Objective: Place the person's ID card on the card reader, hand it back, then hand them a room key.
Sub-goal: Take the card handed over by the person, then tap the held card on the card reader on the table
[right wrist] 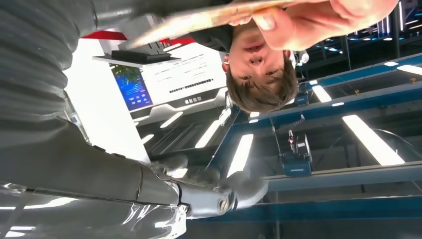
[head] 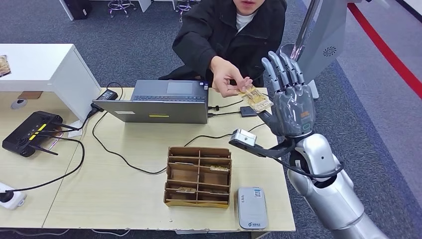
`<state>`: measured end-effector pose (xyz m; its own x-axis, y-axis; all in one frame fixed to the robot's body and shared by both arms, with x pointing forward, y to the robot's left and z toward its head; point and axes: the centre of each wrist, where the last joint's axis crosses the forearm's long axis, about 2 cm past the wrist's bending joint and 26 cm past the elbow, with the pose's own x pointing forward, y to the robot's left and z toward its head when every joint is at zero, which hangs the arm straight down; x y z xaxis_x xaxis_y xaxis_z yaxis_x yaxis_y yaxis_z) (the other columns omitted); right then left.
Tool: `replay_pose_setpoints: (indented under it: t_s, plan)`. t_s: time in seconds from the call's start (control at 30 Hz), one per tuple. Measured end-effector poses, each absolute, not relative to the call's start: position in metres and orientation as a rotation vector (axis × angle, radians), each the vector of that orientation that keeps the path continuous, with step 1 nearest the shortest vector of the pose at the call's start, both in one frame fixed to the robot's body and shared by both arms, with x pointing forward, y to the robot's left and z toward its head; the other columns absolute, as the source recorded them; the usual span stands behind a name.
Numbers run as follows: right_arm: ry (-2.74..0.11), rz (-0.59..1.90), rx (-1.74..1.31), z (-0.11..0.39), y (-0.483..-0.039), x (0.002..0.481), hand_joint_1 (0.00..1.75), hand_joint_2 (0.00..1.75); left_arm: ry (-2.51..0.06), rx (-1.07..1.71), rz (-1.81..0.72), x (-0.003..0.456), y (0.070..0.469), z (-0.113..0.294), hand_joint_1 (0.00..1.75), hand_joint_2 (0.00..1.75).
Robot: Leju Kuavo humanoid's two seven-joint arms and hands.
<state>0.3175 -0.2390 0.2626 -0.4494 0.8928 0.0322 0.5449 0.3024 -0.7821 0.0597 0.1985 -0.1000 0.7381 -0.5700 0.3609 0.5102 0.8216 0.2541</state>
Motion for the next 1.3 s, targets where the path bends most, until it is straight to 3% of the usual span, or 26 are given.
replay_pose_setpoints:
  t_s: [0.87,1.3]
  plan:
    - [-2.134,0.953,-1.179,0.248,-0.241,0.296,1.75,1.75,-0.421,0.163,-0.591,0.051,0.2,-0.101,0.0,0.0]
    - [-2.087,0.893,-0.544,0.224,-0.247,0.265,1.75,1.75,-0.424,0.175,-0.533,0.049,0.202,-0.102,0.0,0.0]
